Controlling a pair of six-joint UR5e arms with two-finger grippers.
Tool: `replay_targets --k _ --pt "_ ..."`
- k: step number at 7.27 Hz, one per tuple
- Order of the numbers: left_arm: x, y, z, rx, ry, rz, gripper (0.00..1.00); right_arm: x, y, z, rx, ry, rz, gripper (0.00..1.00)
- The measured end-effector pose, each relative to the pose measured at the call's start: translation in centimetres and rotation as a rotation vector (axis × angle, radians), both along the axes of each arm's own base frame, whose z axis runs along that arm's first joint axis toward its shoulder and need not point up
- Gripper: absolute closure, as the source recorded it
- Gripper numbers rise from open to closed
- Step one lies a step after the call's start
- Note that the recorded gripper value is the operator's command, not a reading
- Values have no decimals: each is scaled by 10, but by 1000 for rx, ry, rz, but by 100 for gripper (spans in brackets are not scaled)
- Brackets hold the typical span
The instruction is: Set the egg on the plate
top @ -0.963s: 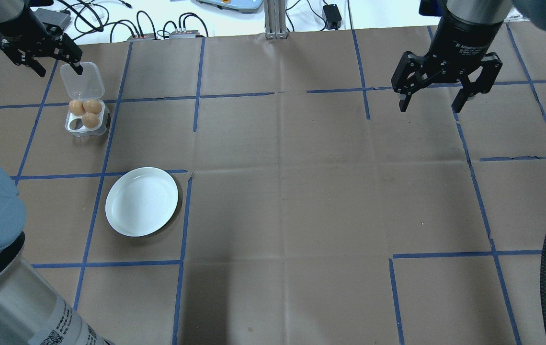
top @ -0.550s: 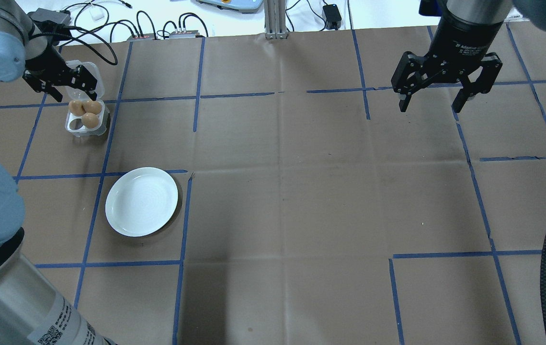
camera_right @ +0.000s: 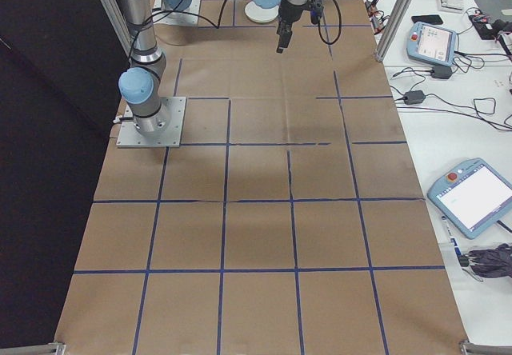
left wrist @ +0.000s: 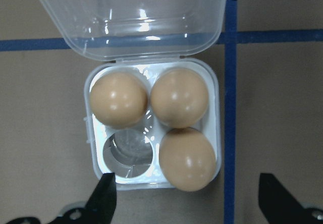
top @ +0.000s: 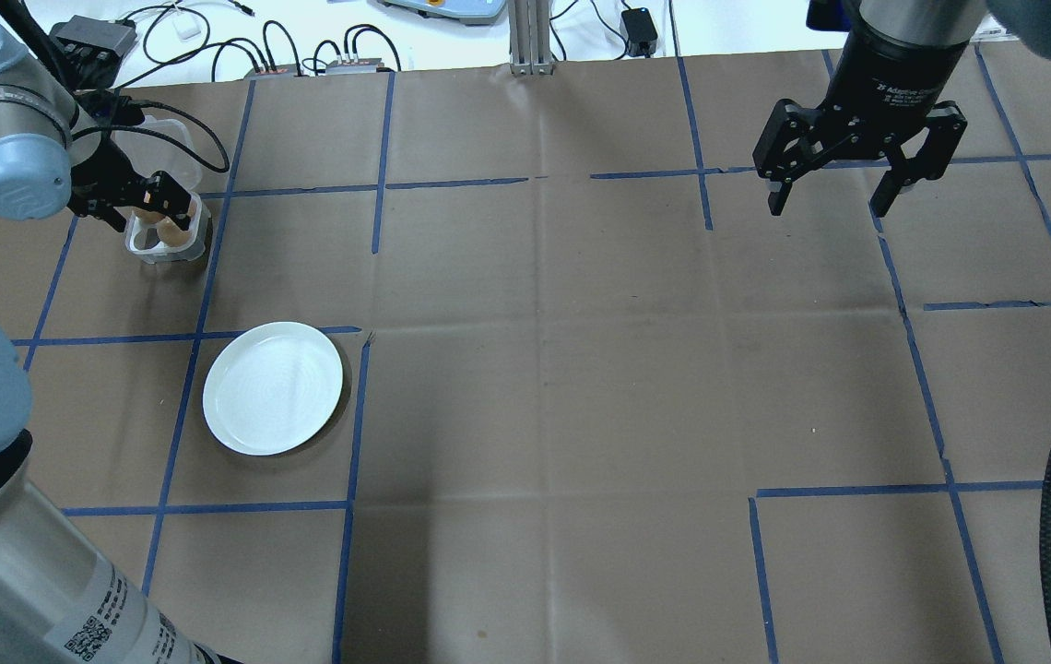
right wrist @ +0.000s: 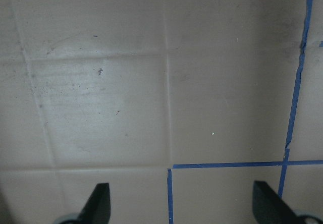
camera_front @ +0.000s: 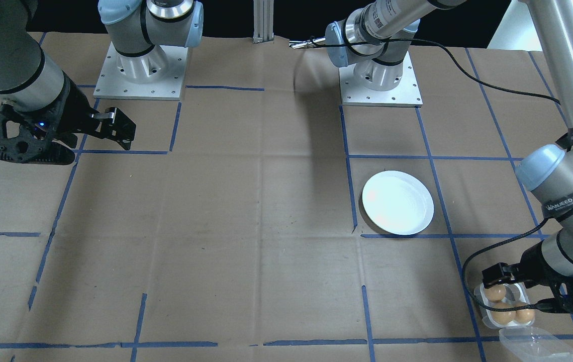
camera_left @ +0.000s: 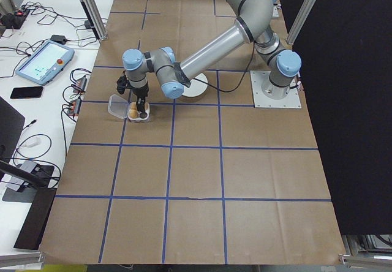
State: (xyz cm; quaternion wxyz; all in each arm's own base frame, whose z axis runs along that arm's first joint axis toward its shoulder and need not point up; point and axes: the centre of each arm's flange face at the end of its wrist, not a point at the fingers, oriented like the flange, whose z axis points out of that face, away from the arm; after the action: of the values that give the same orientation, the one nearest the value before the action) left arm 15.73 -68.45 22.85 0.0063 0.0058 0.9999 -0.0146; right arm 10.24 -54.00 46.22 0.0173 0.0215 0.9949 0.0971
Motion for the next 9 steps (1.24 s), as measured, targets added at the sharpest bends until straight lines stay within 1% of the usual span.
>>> replay_targets --k 2,4,6,9 --pt "1 -1 -10 7 -3 7 2 0 0 0 0 0 0 0" --pt "-5 -7 -23 5 -9 4 9 0 0 0 0 0 0 0" --pt "-8 -9 -25 2 -11 -1 24 0 0 0 0 0 0 0" --pt "-9 -10 -21 -4 -14 -3 38 0 0 0 0 0 0 0"
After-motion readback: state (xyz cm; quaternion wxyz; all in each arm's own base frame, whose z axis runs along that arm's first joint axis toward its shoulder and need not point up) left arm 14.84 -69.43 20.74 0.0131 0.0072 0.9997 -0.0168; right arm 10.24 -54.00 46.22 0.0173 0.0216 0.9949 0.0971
